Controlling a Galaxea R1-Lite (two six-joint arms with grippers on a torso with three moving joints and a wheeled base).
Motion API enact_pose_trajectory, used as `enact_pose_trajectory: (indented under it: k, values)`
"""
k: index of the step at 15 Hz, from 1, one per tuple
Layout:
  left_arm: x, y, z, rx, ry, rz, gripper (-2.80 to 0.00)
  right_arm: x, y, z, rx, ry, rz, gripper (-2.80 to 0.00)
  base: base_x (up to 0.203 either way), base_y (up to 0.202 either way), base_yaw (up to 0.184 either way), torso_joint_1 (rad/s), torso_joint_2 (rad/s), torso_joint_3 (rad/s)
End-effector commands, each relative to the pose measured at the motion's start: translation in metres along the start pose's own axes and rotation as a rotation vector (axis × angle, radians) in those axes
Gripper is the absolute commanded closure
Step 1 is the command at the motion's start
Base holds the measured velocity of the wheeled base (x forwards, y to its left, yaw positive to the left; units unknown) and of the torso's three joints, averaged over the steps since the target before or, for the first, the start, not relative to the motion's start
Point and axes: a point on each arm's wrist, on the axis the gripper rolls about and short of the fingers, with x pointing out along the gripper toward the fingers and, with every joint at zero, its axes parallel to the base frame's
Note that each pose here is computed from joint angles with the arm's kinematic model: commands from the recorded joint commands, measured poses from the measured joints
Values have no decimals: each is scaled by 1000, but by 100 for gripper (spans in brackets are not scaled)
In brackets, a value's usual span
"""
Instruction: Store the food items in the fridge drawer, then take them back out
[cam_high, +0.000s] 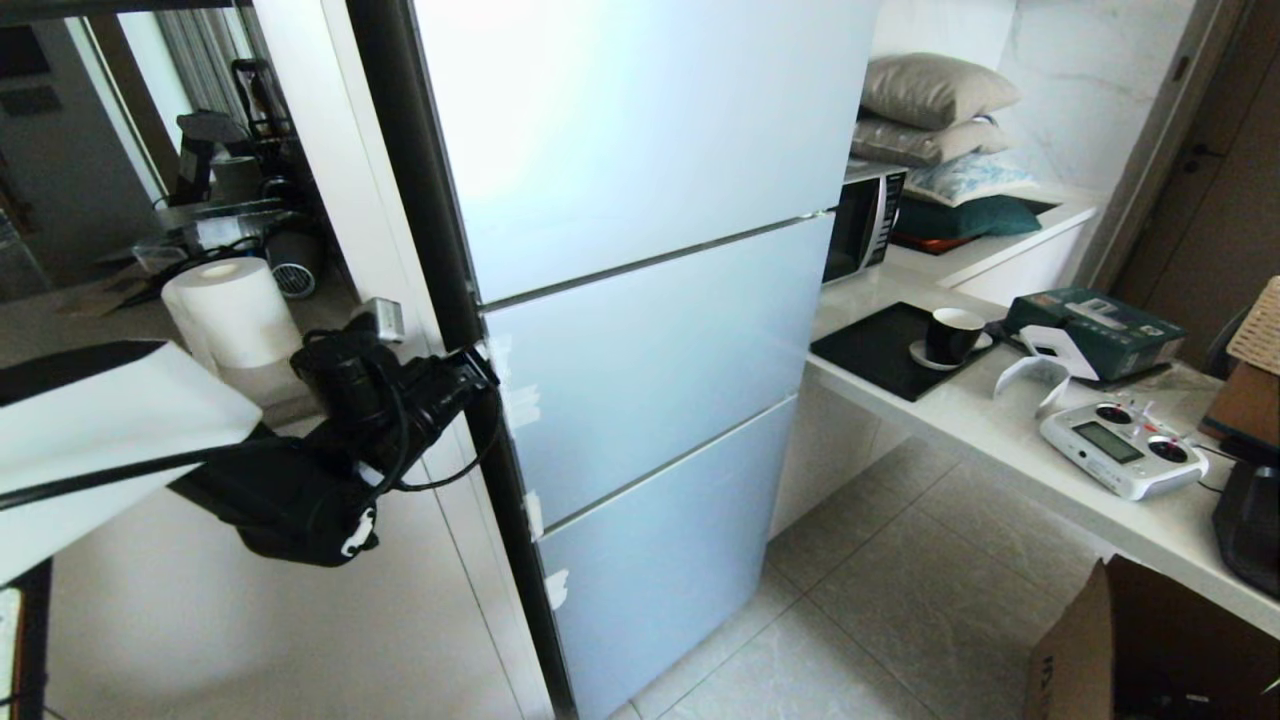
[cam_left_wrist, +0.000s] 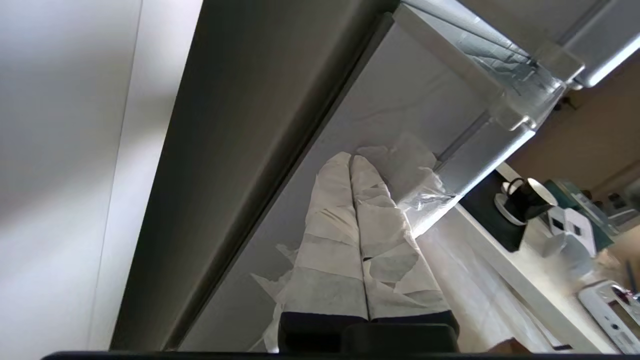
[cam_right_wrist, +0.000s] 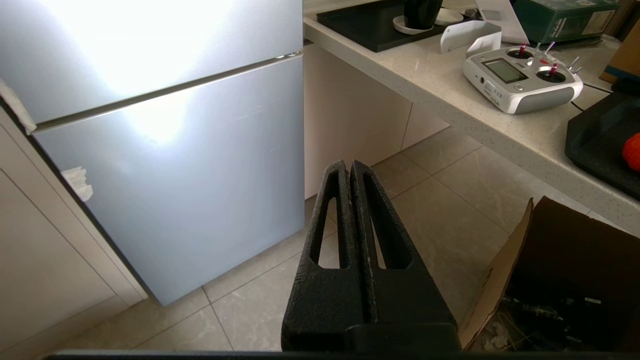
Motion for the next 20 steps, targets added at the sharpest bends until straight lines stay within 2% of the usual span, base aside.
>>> enact_pose_trajectory:
  k: [1, 11, 15, 20]
  values:
    - [0, -6, -3, -6, 6, -19, 0, 0, 0, 0, 0, 1, 0, 0, 0, 0, 0, 0, 0, 0]
    - [-22, -29, -17, -6, 83, -62, 0, 0, 0, 0, 0, 1, 0, 0, 0, 0, 0, 0, 0, 0]
    - [-33, -29, -20, 14, 104, -74, 0, 0, 0, 0, 0, 1, 0, 0, 0, 0, 0, 0, 0, 0]
    - [-52, -31, -26, 32, 127, -165, 0, 0, 0, 0, 0, 1, 0, 0, 0, 0, 0, 0, 0, 0]
